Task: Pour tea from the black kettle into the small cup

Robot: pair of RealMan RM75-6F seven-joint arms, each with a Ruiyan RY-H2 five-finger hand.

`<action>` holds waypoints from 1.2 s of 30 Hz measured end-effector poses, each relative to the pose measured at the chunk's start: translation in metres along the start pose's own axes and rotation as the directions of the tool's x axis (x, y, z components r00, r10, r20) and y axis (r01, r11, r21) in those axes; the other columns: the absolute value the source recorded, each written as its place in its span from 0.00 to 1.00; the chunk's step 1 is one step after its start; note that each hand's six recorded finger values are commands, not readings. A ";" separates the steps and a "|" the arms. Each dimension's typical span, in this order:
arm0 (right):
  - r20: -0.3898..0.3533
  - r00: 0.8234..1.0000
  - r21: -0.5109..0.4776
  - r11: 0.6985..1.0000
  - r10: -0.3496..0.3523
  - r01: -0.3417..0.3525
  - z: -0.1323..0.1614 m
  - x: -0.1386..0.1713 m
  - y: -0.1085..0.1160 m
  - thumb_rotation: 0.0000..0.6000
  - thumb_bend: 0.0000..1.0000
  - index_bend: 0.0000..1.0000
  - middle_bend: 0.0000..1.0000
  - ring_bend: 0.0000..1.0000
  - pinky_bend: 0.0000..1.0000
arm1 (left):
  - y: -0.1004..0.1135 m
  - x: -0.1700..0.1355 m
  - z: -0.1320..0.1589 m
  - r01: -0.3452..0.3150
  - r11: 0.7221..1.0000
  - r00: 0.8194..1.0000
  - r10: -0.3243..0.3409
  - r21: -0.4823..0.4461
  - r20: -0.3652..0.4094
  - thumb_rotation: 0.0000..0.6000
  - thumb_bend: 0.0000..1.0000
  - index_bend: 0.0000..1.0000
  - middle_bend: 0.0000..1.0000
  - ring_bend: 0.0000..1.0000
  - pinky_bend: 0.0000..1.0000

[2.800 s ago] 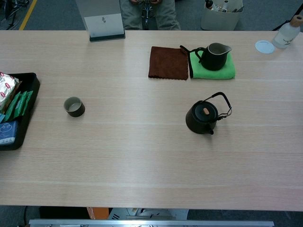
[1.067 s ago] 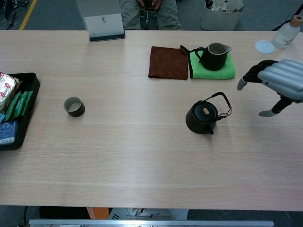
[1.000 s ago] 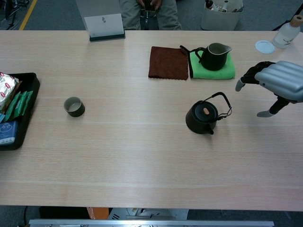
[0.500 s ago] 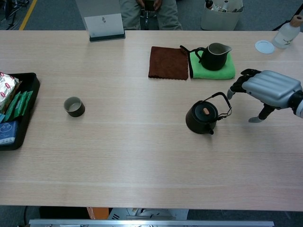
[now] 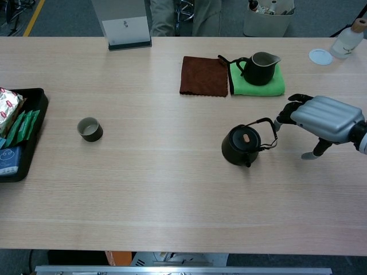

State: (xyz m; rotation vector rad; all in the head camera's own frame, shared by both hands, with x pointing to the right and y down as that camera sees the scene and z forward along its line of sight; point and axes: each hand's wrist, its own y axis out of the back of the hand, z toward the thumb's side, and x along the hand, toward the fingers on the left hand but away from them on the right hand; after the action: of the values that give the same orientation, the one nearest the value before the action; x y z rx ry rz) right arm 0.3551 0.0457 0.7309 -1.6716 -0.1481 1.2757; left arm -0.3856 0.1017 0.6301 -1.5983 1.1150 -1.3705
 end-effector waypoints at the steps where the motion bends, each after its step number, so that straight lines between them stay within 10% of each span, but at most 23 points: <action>1: -0.003 1.000 0.001 1.000 0.000 0.000 0.001 0.001 0.000 1.00 0.00 0.31 0.30 0.18 0.08 | 0.000 0.000 0.000 -0.001 1.000 1.000 0.001 0.000 0.000 1.00 0.27 0.19 0.10 0.08 0.06; 36: -0.212 0.977 0.062 0.998 0.031 -0.018 0.072 0.025 -0.003 1.00 0.00 0.31 0.30 0.18 0.08 | 0.009 -0.012 -0.008 -0.029 1.000 1.000 0.029 -0.009 -0.008 1.00 0.27 0.19 0.10 0.08 0.06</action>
State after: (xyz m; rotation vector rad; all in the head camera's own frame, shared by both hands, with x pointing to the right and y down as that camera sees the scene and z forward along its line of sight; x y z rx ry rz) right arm 0.3108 0.1069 0.7191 -1.7510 0.0397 1.0994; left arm -0.3951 0.1099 0.6184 -1.5784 1.1463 -1.3559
